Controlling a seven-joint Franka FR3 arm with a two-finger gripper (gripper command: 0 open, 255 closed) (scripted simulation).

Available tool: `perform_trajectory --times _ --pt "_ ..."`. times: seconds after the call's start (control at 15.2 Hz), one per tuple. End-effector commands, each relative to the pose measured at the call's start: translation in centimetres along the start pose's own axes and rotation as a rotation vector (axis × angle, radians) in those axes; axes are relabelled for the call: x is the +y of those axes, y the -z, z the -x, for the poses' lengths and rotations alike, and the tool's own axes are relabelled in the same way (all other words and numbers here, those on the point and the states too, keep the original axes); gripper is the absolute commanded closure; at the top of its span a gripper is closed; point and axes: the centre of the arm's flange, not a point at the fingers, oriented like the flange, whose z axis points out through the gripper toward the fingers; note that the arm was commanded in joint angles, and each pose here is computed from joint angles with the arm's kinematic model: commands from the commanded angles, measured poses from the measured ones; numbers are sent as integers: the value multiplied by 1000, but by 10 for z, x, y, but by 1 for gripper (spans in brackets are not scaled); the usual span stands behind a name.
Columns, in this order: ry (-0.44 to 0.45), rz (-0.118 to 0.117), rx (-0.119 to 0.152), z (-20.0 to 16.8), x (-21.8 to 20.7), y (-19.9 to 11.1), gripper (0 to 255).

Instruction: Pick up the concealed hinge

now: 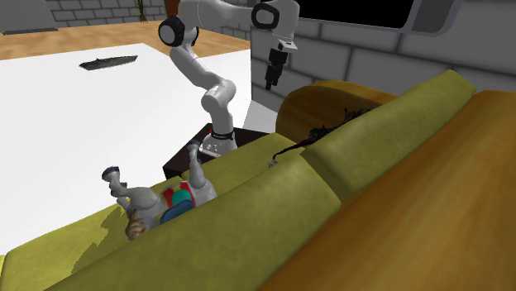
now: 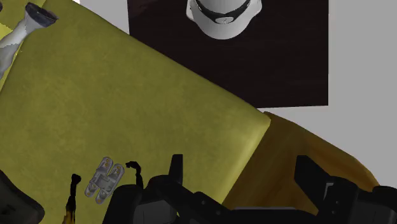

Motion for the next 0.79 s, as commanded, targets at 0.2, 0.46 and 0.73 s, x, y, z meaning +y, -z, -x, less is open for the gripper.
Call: perform_trajectory --times 0.2,0.46,0.73 --pt "-43 -17 9 -21 26 -23 0" --pt "-100 -41 21 -46 61 -55 0" --pt "-157 -64 33 -71 97 -87 0"
